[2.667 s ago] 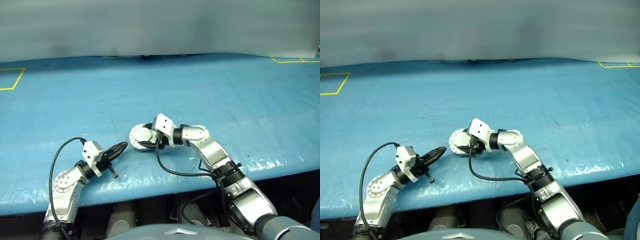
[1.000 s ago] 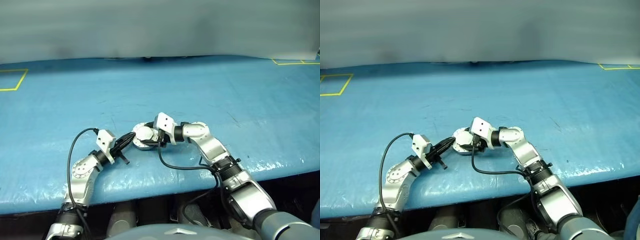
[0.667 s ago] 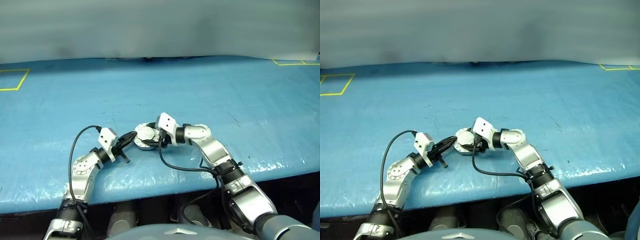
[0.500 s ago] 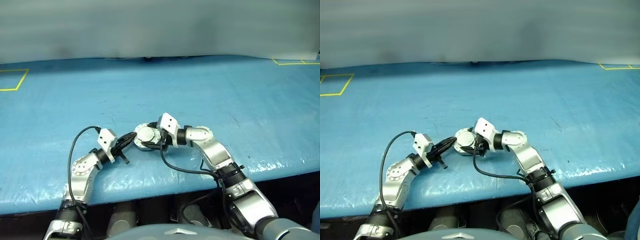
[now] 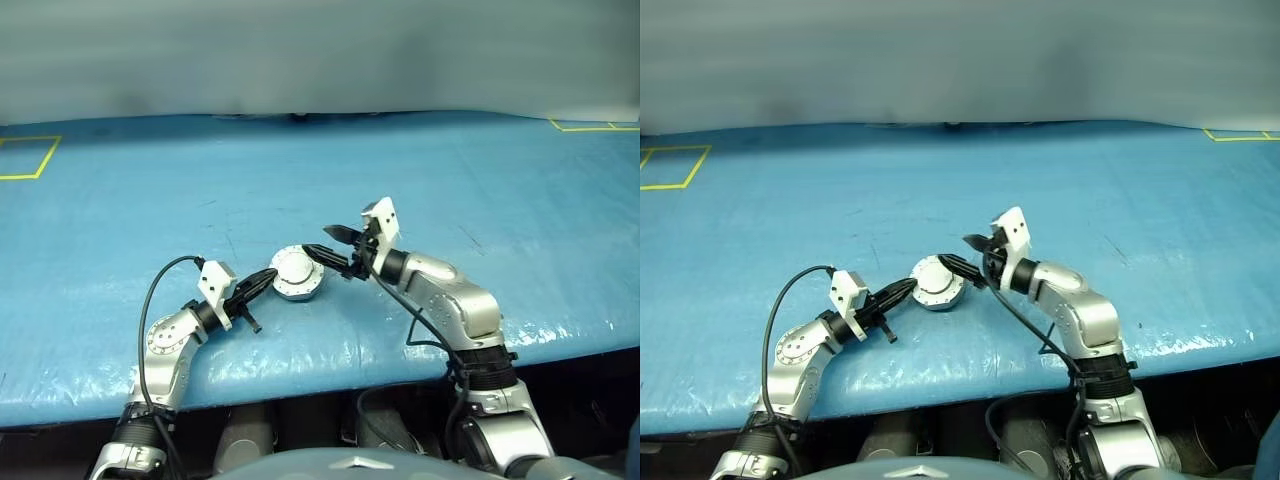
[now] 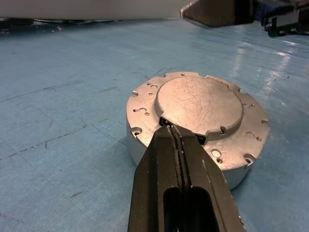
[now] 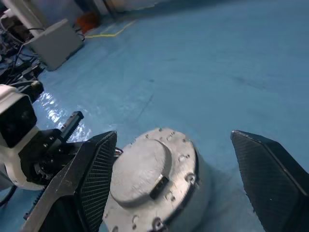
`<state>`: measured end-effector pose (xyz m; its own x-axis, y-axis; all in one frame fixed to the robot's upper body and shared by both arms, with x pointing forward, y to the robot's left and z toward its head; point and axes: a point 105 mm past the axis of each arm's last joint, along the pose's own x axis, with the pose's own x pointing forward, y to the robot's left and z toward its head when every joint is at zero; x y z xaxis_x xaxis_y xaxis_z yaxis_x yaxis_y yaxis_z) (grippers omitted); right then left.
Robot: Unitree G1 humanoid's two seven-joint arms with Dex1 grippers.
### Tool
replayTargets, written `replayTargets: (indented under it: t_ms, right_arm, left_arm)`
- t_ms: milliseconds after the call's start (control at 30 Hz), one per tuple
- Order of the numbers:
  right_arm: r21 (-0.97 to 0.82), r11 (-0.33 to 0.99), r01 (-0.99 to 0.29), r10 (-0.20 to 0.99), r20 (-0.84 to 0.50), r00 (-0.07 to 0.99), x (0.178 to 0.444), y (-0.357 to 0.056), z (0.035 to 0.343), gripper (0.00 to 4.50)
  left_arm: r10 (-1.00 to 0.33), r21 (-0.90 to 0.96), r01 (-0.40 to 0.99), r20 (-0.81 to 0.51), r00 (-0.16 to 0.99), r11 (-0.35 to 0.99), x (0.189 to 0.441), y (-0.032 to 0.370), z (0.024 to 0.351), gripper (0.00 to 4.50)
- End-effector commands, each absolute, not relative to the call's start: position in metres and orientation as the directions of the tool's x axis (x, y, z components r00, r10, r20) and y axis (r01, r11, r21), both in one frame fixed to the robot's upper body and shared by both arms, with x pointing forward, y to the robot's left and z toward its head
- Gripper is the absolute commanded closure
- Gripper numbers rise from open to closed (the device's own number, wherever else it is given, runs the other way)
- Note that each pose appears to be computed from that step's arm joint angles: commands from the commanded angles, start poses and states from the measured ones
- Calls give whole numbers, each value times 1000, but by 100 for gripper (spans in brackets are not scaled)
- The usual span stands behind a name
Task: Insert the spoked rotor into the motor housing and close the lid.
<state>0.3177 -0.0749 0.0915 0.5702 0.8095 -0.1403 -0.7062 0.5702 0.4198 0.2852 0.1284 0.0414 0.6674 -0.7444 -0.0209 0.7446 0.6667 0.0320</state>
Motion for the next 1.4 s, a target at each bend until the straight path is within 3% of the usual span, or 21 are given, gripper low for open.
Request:
replayTargets:
  t_ms: [33, 433, 533, 700, 767, 1033, 1133, 1400]
  right_arm:
    - [583, 517, -627, 818, -121, 562, 311, -82, 86, 56]
    - [820, 402, -408, 835, -145, 530, 300, -69, 48, 56]
    - [846, 372, -383, 833, -121, 541, 302, -69, 48, 122]
    - [846, 366, -388, 835, -115, 537, 302, -67, 51, 290]
    - [847, 357, -394, 840, -106, 533, 302, -67, 52, 323]
    - [863, 338, -375, 822, -77, 564, 305, -67, 57, 323]
    - [895, 302, -328, 776, -30, 630, 313, -75, 62, 323]
    - [939, 190, -287, 633, 106, 766, 325, -100, 84, 323]
  left_arm:
    - [-763, 11, 765, -60, 644, 644, 279, 123, 30, 450]
    - [-756, 25, 759, -69, 651, 651, 279, 126, 28, 450]
    - [-755, 26, 758, -71, 652, 652, 280, 126, 28, 450]
    - [-750, 23, 753, -74, 657, 657, 279, 127, 26, 450]
    - [-749, 22, 752, -75, 659, 659, 278, 127, 26, 450]
    - [-678, -56, 676, -35, 734, 735, 289, 134, 29, 450]
    - [-581, -253, 580, 81, 810, 774, 300, 144, 47, 450]
    - [-483, -526, 486, 156, 862, 698, 298, 148, 64, 450]
